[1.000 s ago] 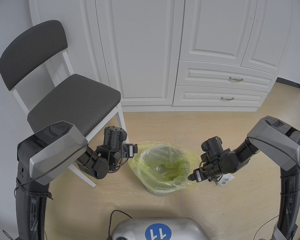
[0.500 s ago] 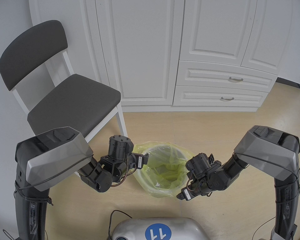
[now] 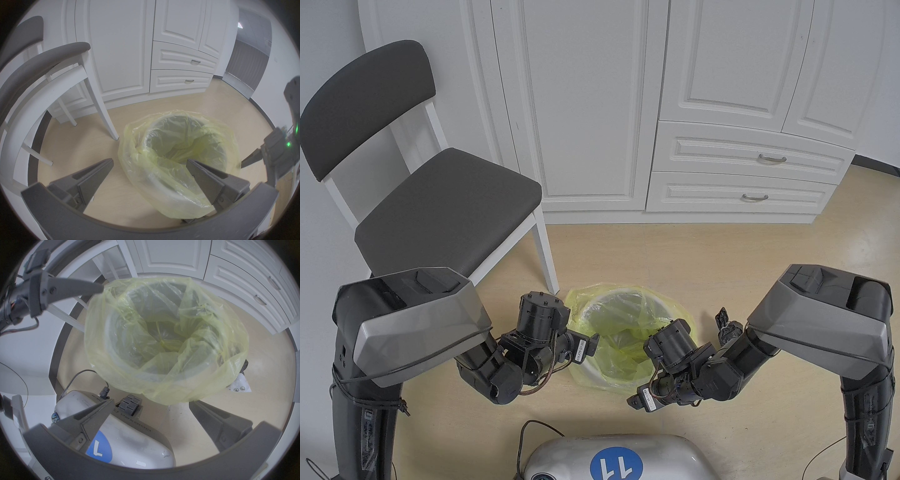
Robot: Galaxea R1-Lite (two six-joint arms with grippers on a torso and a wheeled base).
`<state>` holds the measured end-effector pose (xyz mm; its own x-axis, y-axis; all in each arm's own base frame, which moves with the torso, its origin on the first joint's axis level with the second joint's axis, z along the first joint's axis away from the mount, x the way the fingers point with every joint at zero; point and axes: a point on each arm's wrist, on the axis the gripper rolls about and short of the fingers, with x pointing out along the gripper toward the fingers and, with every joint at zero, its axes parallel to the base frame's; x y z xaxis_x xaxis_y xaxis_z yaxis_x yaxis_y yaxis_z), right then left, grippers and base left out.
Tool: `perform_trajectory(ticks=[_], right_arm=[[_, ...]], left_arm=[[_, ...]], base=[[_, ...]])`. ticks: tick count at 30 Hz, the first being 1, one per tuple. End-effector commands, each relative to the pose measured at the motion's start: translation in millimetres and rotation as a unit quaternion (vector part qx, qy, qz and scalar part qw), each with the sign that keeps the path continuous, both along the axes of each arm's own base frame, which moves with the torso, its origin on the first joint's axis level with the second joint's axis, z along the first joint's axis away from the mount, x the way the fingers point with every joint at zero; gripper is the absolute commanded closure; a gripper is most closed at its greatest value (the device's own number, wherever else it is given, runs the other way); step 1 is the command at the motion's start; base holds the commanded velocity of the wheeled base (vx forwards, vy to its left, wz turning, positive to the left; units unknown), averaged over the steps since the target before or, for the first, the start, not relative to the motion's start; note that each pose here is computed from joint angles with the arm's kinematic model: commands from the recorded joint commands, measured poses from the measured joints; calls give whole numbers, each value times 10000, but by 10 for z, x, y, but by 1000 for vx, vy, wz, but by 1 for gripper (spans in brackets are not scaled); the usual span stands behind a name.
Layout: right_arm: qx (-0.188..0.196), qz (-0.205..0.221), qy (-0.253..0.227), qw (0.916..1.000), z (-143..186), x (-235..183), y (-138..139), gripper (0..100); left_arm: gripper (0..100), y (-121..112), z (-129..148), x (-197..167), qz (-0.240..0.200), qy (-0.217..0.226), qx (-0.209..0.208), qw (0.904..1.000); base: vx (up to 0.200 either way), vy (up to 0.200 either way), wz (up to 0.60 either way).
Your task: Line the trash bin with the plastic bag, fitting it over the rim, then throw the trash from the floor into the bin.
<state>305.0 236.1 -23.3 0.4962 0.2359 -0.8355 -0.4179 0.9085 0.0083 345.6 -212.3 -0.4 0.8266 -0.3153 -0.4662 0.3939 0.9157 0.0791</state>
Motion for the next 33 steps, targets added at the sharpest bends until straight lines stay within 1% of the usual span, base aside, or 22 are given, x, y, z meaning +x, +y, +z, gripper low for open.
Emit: perform_trajectory(ticks=[1, 2, 6, 8, 15, 16, 17, 18, 20, 21, 22, 23, 27, 30, 31, 32, 33], right_arm=[[103, 155, -157, 9997, 264, -146, -19, 0], [103, 155, -157, 9997, 264, -146, -19, 0], [97, 355, -279, 9989, 440, -245, -84, 0], [53, 404, -285, 9988, 437, -261, -104, 0], [-76, 164, -407, 9990, 465, -48, -359, 0], [-165, 112, -449, 9988, 468, 26, -469, 0], [-192, 103, -458, 9987, 468, 43, -497, 0], [-276, 63, -478, 9985, 460, 103, -591, 0], [-397, 20, -506, 9979, 441, 185, -717, 0], [-415, 22, -512, 9978, 439, 196, -730, 0], [-487, -41, -519, 9975, 420, 266, -832, 0], [-524, -76, -520, 9972, 409, 294, -875, 0], [-575, -181, -524, 9968, 381, 376, -975, 0], [-702, -222, -441, 9963, 270, 430, -1017, 0], [-808, -176, -341, 9960, 167, 457, -1050, 0], [-808, -176, -341, 9960, 167, 457, -1050, 0], [-882, -121, -250, 9957, 77, 470, -1063, 0]], left_arm=[[0, 32, -98, -13, -42, 109, 195, 9997], [0, 32, -98, -13, -42, 109, 195, 9997], [0, 75, -195, 24, -8, 201, 298, 9994], [0, 73, -218, 38, 4, 204, 292, 9994], [0, 113, -168, 157, 137, 50, 147, 9998], [0, 140, -169, 186, 183, 38, 139, 9997], [0, 148, -163, 198, 198, 25, 132, 9997], [0, 171, -179, 208, 225, 49, 153, 9996], [0, 190, -198, 213, 244, 94, 186, 9995], [0, 191, -200, 212, 244, 101, 190, 9995], [0, 199, -226, 209, 243, 143, 229, 9993], [0, 202, -249, 205, 239, 175, 254, 9992], [0, 200, -294, 208, 231, 210, 290, 9991], [0, 218, -332, 214, 240, 255, 305, 9989], [0, 254, -349, 235, 236, 282, 290, 9989], [0, 254, -349, 235, 236, 282, 290, 9989], [0, 280, -355, 248, 224, 300, 275, 9989]], base=[[0, 0, 0], [0, 0, 0], [0, 0, 0], [0, 0, 0], [0, 0, 0], [0, 0, 0], [0, 0, 0], [0, 0, 0], [0, 0, 0], [0, 0, 0], [0, 0, 0], [0, 0, 0], [0, 0, 0], [0, 0, 0], [0, 0, 0], [0, 0, 0], [0, 0, 0]])
